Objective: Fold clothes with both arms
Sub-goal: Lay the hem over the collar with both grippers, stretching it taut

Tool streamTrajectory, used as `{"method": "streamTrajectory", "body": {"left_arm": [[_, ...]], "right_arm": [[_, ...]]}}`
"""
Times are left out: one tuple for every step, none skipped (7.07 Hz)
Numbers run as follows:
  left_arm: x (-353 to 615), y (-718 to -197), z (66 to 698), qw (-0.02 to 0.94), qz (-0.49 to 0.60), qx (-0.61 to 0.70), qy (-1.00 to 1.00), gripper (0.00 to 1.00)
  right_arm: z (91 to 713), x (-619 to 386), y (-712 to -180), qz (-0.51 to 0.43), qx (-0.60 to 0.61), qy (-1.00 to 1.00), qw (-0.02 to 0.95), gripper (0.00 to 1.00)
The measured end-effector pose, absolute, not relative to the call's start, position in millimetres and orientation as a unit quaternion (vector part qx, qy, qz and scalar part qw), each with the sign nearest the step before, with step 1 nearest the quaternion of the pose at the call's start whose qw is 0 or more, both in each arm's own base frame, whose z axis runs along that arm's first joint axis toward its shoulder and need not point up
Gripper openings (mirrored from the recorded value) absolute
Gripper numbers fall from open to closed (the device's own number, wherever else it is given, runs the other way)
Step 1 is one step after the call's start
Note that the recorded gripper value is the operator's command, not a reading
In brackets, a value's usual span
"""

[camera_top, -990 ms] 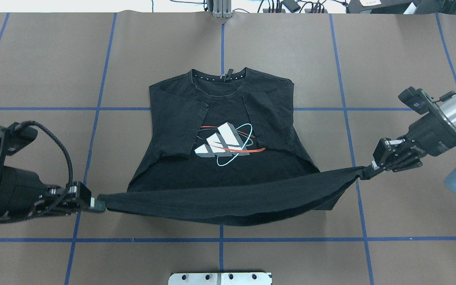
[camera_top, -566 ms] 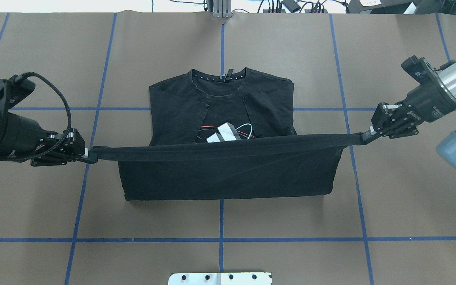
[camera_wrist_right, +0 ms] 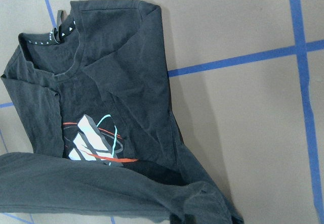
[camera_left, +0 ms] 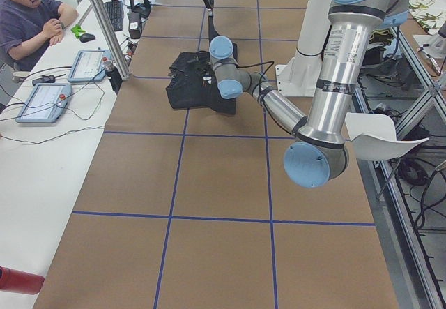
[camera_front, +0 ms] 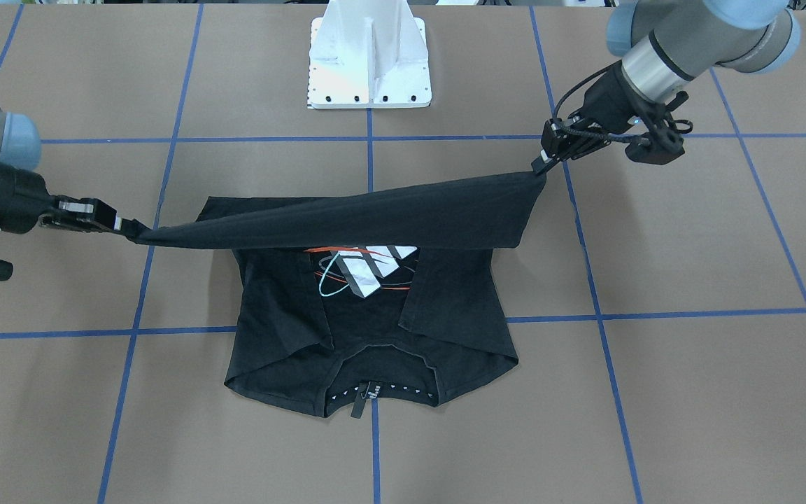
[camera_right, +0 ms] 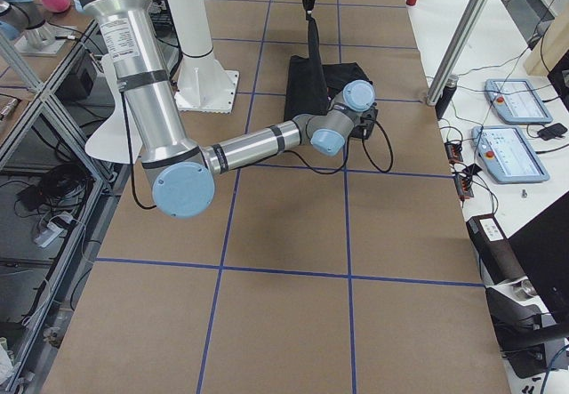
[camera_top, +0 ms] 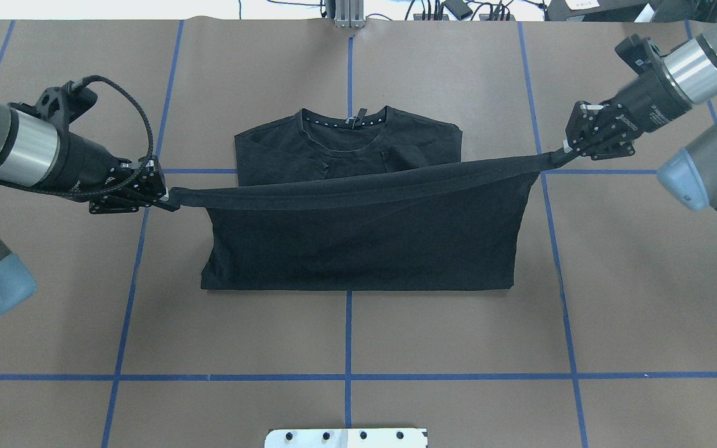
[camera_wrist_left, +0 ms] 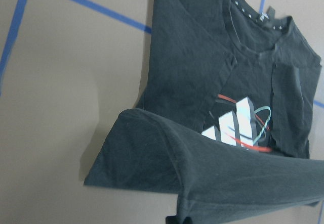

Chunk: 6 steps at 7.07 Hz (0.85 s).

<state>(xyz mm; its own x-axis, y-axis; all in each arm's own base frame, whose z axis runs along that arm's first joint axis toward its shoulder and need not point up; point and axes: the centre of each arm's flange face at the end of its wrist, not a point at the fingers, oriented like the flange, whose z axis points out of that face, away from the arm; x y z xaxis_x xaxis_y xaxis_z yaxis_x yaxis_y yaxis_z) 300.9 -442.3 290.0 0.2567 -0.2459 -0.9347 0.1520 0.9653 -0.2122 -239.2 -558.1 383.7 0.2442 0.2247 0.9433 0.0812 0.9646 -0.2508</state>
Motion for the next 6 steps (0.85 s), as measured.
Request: {"method": "streamTrajectory", "body": {"left_arm": [[308.0,-457.4,288.7,0.792,-0.131,-0.038,0.595,0.00],[315.5,-473.6,288.0,0.793,-0.137,-0.036,0.592,0.00],[324.6,-492.7,287.5,0.795,-0.146,-0.032,0.588,0.00],[333.1,-512.9,285.7,0.795,-0.155,-0.026,0.585,0.00],[341.0,-536.2,283.9,0.795,-0.163,-0.021,0.583,0.00],[346.0,-558.4,286.9,0.795,-0.172,-0.017,0.582,0.00]], "right_arm": [[375.9,-248.1,-577.6,0.049,-0.121,-0.612,0.780,0.00],[370.4,-255.1,-593.5,0.054,-0.116,-0.609,0.783,0.00],[366.4,-261.9,-609.0,0.061,-0.109,-0.605,0.786,0.00],[364.4,-267.6,-620.7,0.068,-0.103,-0.601,0.790,0.00],[363.4,-271.9,-629.3,0.076,-0.094,-0.596,0.794,0.00],[360.7,-277.2,-639.2,0.082,-0.086,-0.591,0.798,0.00]]}}
